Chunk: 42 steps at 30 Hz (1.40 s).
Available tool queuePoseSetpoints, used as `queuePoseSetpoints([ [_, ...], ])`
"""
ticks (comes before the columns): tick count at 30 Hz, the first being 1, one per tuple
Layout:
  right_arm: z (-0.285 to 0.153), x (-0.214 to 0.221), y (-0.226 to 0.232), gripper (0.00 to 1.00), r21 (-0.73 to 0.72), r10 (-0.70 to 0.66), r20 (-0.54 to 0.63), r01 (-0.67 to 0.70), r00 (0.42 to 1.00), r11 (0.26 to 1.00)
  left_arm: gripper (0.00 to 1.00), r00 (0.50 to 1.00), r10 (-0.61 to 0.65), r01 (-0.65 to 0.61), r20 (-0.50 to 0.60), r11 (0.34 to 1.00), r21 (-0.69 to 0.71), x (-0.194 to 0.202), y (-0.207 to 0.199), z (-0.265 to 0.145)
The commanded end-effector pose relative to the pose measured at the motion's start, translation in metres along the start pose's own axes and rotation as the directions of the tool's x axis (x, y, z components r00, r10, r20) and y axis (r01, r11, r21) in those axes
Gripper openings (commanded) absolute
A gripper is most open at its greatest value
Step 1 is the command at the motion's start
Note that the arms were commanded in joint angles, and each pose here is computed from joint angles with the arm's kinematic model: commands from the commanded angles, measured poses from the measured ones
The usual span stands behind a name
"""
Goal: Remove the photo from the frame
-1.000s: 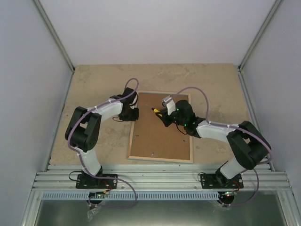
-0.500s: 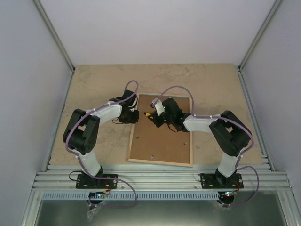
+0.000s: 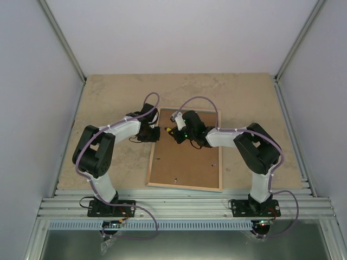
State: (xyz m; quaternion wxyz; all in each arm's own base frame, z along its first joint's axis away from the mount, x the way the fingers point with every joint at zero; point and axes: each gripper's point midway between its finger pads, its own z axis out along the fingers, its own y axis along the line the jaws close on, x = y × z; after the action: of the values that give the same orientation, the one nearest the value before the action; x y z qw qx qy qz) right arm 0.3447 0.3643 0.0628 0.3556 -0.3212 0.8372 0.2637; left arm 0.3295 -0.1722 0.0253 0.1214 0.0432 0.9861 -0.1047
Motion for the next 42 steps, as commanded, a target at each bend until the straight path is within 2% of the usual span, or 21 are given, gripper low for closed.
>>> queuePoseSetpoints([
  [1, 0.006, -0.004, -0.007, 0.00, 0.026, 0.001, -0.003, -0.001, 1.000, 1.000, 0.12, 0.998, 0.014, -0.011, -0.064, 0.999, 0.049, 0.015, -0.009, 0.004],
  [8, 0.012, 0.001, -0.004, 0.00, 0.000, -0.007, -0.028, 0.007, 1.000, 1.000, 0.12, 0.998, 0.015, -0.013, -0.064, 0.999, 0.045, 0.015, -0.009, 0.005],
  [24, 0.014, 0.025, 0.002, 0.01, -0.052, -0.031, -0.185, 0.022, 0.982, 0.998, 0.12, 0.999, 0.016, -0.014, -0.051, 0.999, 0.029, 0.009, -0.008, 0.004],
  [42, 0.003, 0.032, 0.004, 0.00, -0.088, -0.048, -0.266, 0.026, 0.963, 0.996, 0.12, 0.999, 0.007, -0.007, -0.051, 1.000, 0.001, 0.006, -0.003, 0.007],
])
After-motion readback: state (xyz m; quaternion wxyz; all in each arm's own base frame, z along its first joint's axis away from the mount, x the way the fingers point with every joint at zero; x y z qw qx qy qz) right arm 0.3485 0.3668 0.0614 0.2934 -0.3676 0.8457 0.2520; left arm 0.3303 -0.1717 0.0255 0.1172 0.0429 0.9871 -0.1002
